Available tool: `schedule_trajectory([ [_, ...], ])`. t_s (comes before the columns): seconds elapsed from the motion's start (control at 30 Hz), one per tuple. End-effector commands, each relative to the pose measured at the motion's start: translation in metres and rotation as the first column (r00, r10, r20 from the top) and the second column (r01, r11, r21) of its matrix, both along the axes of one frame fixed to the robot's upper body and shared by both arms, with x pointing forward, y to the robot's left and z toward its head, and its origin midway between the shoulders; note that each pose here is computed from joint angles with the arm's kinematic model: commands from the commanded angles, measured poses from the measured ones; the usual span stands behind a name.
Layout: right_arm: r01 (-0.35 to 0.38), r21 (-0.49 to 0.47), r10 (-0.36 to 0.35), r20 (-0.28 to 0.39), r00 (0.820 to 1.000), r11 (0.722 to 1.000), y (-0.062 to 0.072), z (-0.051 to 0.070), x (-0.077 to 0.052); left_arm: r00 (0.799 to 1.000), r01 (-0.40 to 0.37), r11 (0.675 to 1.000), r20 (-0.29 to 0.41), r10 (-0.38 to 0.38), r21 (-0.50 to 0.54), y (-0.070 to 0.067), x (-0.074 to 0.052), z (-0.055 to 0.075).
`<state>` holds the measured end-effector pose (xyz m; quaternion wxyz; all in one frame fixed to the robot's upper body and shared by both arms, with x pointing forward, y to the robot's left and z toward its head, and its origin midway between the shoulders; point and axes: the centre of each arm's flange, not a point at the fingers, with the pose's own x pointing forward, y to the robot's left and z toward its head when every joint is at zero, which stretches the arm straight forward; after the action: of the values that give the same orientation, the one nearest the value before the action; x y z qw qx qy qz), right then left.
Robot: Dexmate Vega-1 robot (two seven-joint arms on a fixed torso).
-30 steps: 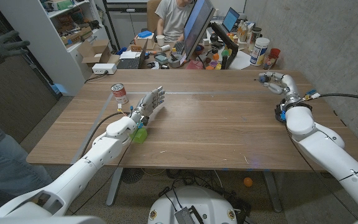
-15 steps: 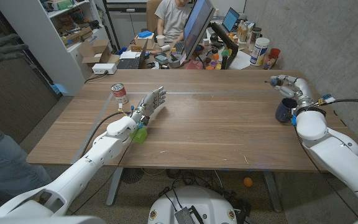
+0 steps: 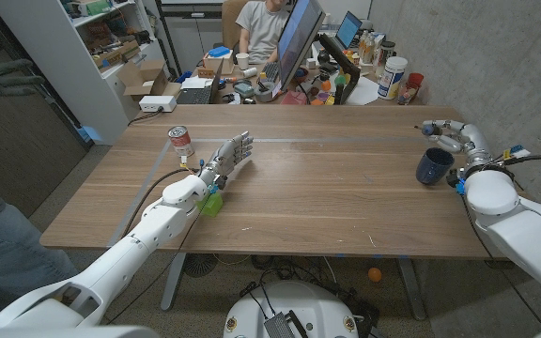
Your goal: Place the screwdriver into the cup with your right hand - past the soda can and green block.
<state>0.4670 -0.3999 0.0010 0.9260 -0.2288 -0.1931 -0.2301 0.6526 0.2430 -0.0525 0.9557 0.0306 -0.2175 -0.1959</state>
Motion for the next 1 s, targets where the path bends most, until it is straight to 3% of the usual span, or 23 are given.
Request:
schedule_trajectory([
  [0.03,-0.058,0.069,0.066,-0.118,0.991,0.996,-0.019,0.002,-0.015,1.000,0.002,1.000,-0.005,-0.002,-0.002,0.000,0.000,-0.003],
  [0.37,-0.075,0.084,0.090,-0.196,0.976,0.994,-0.037,0.006,-0.019,1.000,0.001,1.000,-0.009,-0.001,-0.004,0.000,-0.002,-0.006],
  [0.7,-0.059,0.098,0.083,-0.259,0.962,0.993,-0.052,0.005,-0.015,1.000,-0.004,1.000,-0.012,0.003,-0.004,0.000,-0.004,-0.008],
  [1.0,-0.071,0.168,0.121,-0.311,0.943,0.983,-0.063,-0.002,-0.006,1.000,-0.008,1.000,-0.014,0.008,-0.003,0.000,-0.005,-0.008],
])
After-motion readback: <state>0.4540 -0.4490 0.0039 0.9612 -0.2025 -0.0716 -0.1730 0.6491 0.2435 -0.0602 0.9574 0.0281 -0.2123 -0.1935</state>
